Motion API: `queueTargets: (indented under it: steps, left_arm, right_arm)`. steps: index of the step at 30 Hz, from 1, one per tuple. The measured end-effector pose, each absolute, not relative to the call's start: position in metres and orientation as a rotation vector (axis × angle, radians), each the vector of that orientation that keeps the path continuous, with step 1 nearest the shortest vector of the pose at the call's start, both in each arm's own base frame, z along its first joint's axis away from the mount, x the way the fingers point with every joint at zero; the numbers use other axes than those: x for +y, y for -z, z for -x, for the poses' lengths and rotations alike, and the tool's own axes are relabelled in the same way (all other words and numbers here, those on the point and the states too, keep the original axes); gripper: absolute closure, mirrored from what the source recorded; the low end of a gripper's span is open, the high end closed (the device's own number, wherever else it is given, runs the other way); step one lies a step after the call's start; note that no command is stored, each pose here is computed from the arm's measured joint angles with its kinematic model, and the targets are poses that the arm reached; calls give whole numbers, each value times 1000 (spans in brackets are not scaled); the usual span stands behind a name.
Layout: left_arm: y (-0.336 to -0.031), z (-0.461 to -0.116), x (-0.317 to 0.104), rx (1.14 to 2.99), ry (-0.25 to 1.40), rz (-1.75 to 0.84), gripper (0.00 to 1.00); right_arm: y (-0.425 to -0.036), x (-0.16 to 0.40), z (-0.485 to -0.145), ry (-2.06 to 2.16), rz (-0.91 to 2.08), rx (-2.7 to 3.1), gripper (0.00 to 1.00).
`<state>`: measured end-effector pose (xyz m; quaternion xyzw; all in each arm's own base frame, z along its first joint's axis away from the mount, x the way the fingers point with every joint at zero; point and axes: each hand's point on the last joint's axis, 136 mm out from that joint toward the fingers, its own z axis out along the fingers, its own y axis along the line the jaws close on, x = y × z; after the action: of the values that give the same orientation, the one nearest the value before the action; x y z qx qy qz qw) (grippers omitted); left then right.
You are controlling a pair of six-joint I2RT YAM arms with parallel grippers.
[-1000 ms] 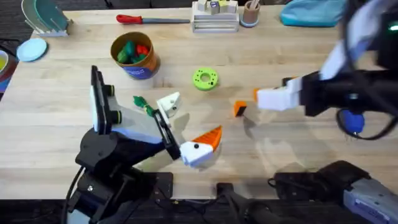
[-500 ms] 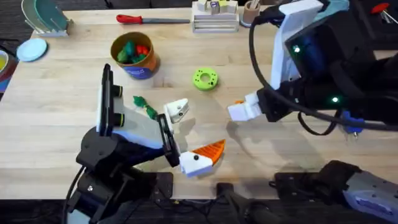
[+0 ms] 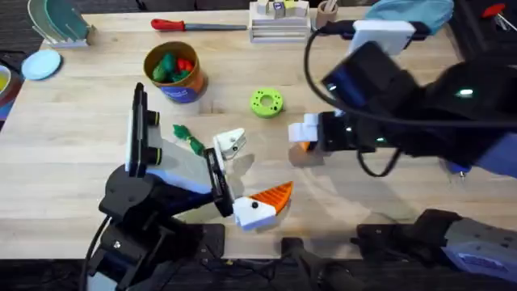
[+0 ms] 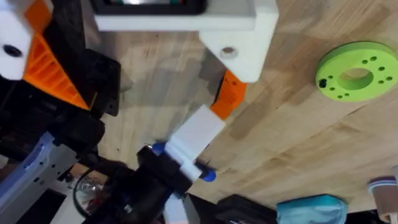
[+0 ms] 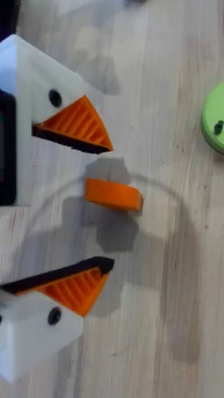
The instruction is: Pick up the gripper from the table and insert it into the empty holder that is missing its gripper. Then pick up a screw, insert it into the mounting hole, and use the screwdriver to tighten it. Finally, clean up the table by picking up the vegetable and placing it into the bucket.
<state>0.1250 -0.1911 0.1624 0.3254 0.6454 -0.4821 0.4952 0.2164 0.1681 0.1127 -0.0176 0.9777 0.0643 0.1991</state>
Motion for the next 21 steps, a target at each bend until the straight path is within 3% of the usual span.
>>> queueTargets:
  steps: [7,13,21]
  left_arm:
    - [-162,-125,-191,1564,1168,-789,9]
    - [-162,-125,-191,1564,1169,-789,9]
    - [-162,-125,-191,1564,1169,-789,9]
  right_arm:
    - [-89,179,-222,-102,22,2756,15]
    - [-84,187,-232,-106,30,2731,139]
    - [-82,188,-233,-100,49,2731,594]
